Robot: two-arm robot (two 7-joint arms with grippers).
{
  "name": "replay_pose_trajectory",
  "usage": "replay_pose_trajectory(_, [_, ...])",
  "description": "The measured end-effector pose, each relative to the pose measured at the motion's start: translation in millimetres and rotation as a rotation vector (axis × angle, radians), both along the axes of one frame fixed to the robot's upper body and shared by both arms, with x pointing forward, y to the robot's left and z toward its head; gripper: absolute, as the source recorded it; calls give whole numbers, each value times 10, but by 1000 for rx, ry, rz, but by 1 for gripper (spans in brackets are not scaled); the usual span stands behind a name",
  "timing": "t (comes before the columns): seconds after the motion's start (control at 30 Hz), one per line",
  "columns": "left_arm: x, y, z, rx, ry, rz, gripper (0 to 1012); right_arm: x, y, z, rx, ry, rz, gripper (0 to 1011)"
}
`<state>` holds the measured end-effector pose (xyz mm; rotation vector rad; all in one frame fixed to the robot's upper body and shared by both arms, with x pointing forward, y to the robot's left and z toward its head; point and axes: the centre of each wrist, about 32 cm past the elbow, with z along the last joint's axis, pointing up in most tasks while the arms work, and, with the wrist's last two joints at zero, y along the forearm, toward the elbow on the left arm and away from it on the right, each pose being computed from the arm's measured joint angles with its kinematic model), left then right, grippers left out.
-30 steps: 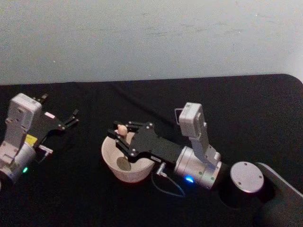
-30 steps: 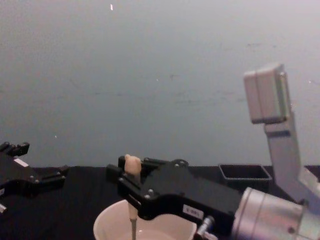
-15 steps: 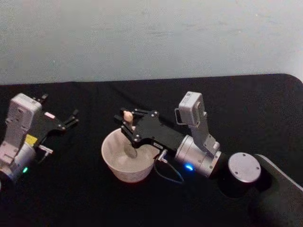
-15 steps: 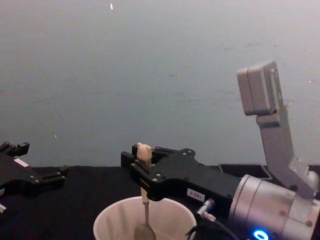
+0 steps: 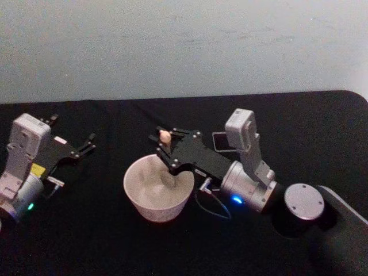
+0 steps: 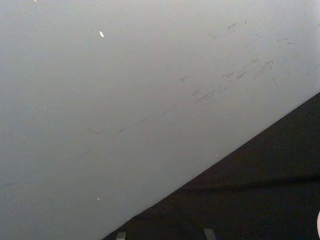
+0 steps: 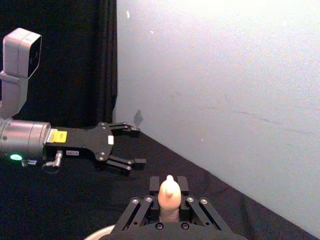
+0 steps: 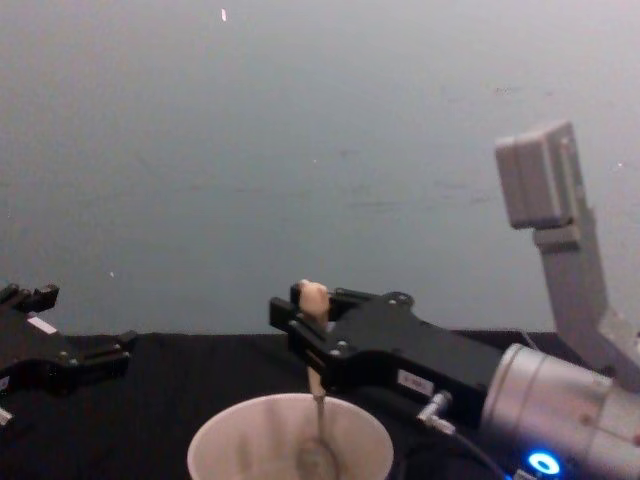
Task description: Pick up the stirring spoon with one hand, stir inside the cup, then place it back in its original position.
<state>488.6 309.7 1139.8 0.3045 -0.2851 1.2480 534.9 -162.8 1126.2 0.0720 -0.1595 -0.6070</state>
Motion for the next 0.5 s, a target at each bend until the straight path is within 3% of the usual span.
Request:
replay_pose_trajectory(0.3, [0, 0, 0, 0, 0, 0, 1001, -160, -190, 8, -13, 7, 25, 211])
replay_pose_trajectory(0.5, [0, 0, 0, 0, 0, 0, 1001, -289, -211, 17, -8, 19, 65, 210])
